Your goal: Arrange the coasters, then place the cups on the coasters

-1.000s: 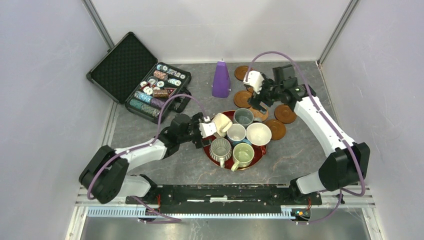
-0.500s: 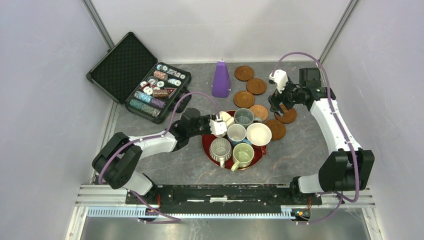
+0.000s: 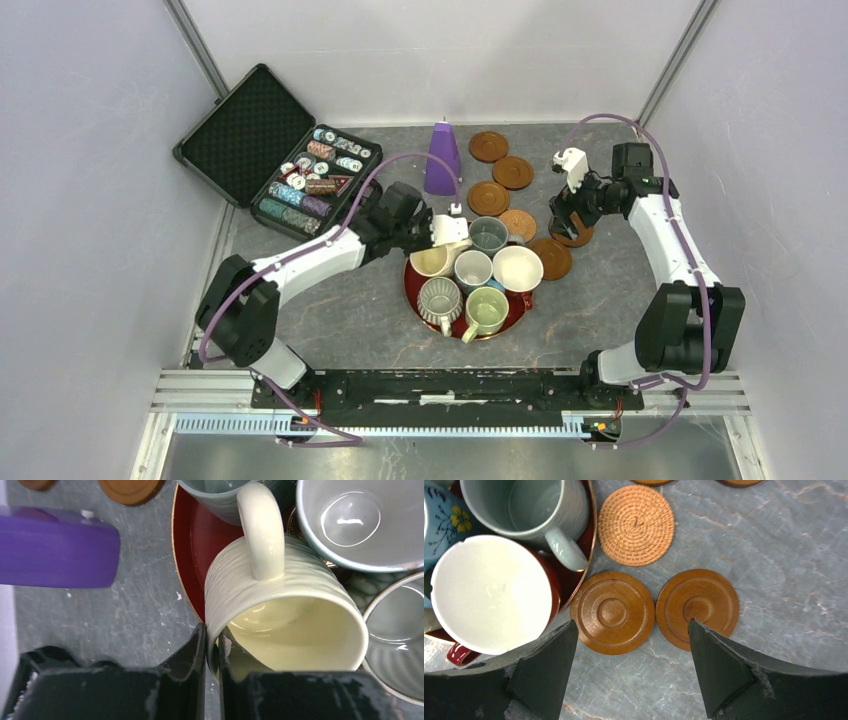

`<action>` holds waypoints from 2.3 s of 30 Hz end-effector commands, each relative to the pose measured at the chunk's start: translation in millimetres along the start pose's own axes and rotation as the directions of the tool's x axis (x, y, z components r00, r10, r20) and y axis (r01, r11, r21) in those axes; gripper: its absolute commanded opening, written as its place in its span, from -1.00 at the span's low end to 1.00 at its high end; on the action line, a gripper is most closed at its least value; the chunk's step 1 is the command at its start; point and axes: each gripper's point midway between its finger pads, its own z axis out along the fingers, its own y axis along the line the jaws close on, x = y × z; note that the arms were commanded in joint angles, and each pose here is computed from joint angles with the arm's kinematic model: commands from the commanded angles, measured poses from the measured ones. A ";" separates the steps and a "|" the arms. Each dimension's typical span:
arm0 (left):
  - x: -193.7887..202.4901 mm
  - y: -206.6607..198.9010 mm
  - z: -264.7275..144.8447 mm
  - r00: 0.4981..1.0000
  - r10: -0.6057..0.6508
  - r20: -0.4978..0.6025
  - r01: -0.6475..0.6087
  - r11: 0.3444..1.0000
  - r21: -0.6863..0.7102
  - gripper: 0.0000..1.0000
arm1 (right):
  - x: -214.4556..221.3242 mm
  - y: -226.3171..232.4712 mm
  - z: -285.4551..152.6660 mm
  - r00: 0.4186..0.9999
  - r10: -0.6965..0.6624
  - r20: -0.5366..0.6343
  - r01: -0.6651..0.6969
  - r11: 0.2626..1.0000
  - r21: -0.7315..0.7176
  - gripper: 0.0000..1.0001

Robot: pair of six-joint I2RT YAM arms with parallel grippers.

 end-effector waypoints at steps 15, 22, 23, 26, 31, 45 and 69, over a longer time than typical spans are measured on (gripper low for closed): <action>19.0 -14.7 12.1 0.769 -0.485 -0.417 0.542 0.840 0.023 -0.68 | 58.5 64.5 26.6 0.965 -0.250 0.076 0.260 0.943 -0.209 0.62; 11.2 -1.9 -1.8 0.749 -0.543 -0.379 0.595 0.804 0.023 0.54 | 86.0 88.5 37.9 0.930 -0.349 0.116 0.368 0.890 -0.270 0.59; 10.6 1.4 -4.1 0.745 -0.556 -0.370 0.604 0.797 0.019 0.71 | 87.5 89.9 39.2 0.923 -0.364 0.125 0.384 0.883 -0.271 0.59; 7.8 10.5 -11.6 0.732 -0.592 -0.337 0.636 0.771 0.028 0.99 | 89.2 95.0 42.8 0.903 -0.397 0.162 0.428 0.857 -0.287 0.60; 0.8 33.7 -27.6 0.706 -0.659 -0.260 0.687 0.726 0.026 1.00 | 97.8 109.0 48.0 0.877 -0.430 0.214 0.480 0.806 -0.348 0.60; 2.9 83.5 -61.0 0.684 -0.714 -0.150 0.713 0.698 -0.072 1.00 | 98.6 121.2 70.3 0.918 -0.288 0.271 0.386 0.800 -0.460 0.53; 45.7 124.3 -120.4 0.592 -0.801 -0.085 0.773 0.595 -0.222 1.00 | 65.4 164.4 117.6 0.909 -0.272 0.316 0.410 0.725 -0.554 0.38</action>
